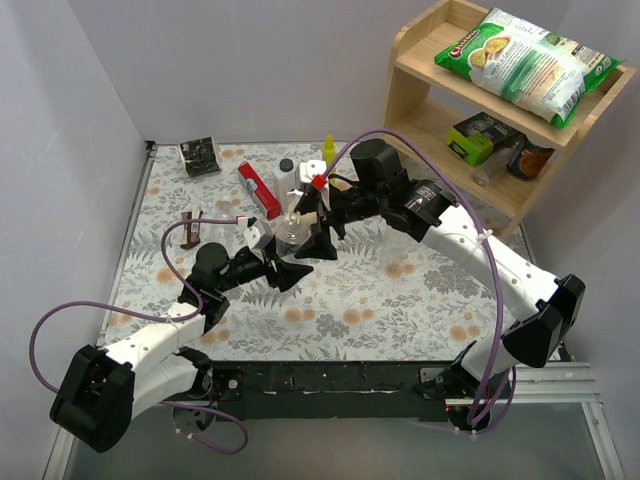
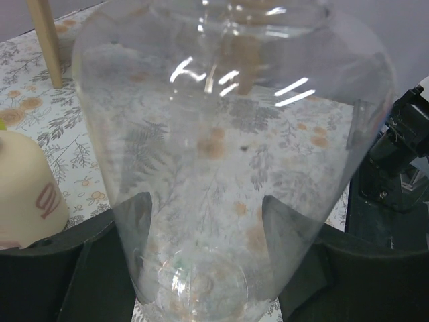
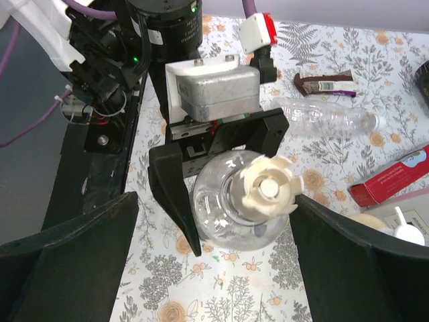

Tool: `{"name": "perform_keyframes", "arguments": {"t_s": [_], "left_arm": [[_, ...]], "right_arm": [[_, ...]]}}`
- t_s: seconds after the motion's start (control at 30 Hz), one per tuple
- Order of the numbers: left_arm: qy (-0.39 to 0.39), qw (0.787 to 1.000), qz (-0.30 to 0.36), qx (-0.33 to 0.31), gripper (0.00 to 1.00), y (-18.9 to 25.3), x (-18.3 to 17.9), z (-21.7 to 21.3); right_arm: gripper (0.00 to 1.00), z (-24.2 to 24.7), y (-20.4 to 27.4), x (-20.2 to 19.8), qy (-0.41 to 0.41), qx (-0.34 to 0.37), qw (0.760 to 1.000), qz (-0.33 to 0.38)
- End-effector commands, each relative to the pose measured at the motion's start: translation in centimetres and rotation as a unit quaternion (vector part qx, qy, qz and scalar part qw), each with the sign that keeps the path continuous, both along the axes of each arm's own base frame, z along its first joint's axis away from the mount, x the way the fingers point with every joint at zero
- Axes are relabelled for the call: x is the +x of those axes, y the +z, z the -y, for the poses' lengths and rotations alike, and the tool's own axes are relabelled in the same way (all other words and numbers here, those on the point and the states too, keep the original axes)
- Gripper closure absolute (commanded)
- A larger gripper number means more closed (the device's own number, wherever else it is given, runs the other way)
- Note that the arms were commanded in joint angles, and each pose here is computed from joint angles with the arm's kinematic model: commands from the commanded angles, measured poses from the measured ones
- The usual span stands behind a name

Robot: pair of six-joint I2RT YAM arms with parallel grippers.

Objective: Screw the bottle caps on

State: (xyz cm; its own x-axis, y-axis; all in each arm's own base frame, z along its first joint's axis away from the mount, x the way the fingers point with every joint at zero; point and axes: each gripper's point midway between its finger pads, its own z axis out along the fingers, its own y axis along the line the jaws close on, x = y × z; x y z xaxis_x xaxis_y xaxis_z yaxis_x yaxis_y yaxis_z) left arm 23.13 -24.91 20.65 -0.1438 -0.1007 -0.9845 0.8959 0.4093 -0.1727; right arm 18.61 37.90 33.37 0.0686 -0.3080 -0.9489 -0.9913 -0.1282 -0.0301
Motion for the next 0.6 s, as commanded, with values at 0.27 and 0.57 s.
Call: {"name": "perform_keyframes", "arguments": {"t_s": [0.27,0.57], "left_arm": [[0.058,0.997,0.031,-0.025,1.00,2.5,2.1,-1.6],[-0.013,0.999,0.041,0.001,1.00,3.0,0.4,-0.4]], "right_arm": [[0.04,3.1,-0.2,-2.5,0.005,-0.048,0.999,-0.001],[0.02,1.7,6.9,4.0,-0.023,0.072,0.996,-0.039]]}}
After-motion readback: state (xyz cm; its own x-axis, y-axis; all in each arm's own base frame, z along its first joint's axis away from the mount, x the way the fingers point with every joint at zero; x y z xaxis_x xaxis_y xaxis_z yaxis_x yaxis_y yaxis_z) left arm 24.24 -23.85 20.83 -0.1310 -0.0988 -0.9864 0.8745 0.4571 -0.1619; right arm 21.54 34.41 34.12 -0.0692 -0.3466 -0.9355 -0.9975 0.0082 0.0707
